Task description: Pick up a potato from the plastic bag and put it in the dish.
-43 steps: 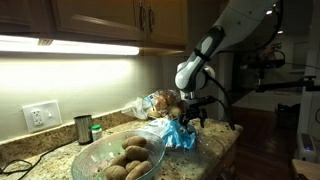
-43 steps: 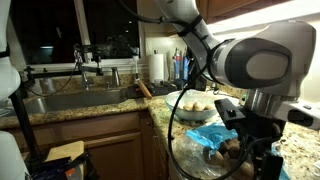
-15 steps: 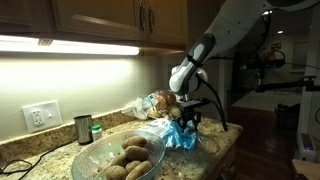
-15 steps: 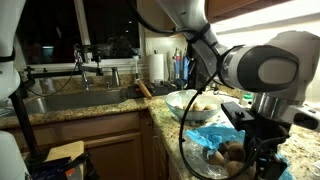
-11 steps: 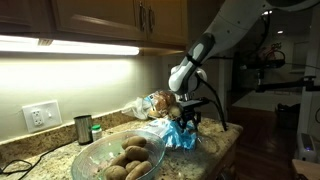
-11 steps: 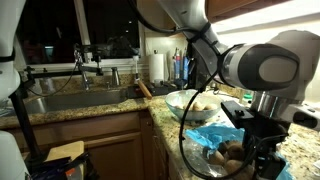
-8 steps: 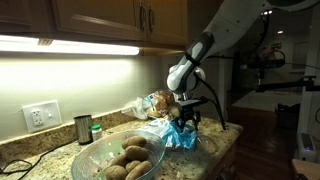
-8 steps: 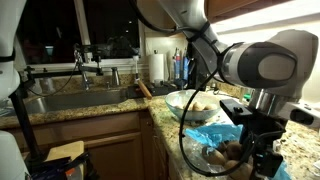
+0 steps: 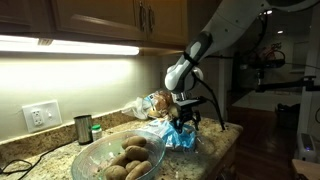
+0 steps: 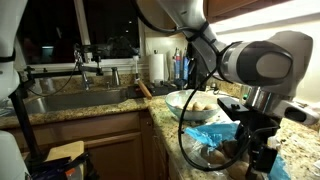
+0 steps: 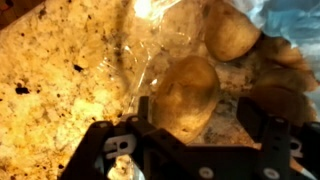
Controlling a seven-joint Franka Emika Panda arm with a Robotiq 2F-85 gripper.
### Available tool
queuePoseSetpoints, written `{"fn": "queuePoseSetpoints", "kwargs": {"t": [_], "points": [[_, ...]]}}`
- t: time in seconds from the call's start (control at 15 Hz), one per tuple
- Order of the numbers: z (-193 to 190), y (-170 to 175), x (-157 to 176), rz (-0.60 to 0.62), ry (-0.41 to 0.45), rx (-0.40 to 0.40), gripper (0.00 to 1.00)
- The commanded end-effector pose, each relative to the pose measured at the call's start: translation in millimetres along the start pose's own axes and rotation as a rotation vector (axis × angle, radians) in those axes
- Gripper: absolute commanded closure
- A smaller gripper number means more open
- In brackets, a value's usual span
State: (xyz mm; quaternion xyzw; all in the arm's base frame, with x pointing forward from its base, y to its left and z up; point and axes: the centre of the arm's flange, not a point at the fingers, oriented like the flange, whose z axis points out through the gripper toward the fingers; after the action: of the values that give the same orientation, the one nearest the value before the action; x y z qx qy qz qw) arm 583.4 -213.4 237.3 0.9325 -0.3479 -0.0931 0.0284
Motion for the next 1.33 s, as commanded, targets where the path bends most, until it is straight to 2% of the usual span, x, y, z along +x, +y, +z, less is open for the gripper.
{"fn": "queuePoseSetpoints", "kwargs": {"t": [0.0, 0.13, 0.33, 0.4, 0.47, 0.53, 0.73, 0.8, 1.07, 1.27], "points": [[4, -2, 6, 0.020, -0.035, 0.001, 0.08], [6, -1, 7, 0.024, -0.039, 0.002, 0.07], [9, 3, 9, 0.029, -0.044, 0.003, 0.12], [10, 4, 10, 0.030, -0.045, 0.004, 0.21], [12, 5, 11, 0.031, -0.046, 0.004, 0.36], [12, 6, 11, 0.033, -0.046, 0.004, 0.40], [14, 10, 12, 0.040, -0.046, 0.004, 0.60], [13, 11, 12, 0.043, -0.046, 0.004, 0.64], [-3, 11, -2, 0.034, -0.023, 0.004, 0.64], [-26, 7, -21, 0.023, 0.035, -0.021, 0.64]]}}
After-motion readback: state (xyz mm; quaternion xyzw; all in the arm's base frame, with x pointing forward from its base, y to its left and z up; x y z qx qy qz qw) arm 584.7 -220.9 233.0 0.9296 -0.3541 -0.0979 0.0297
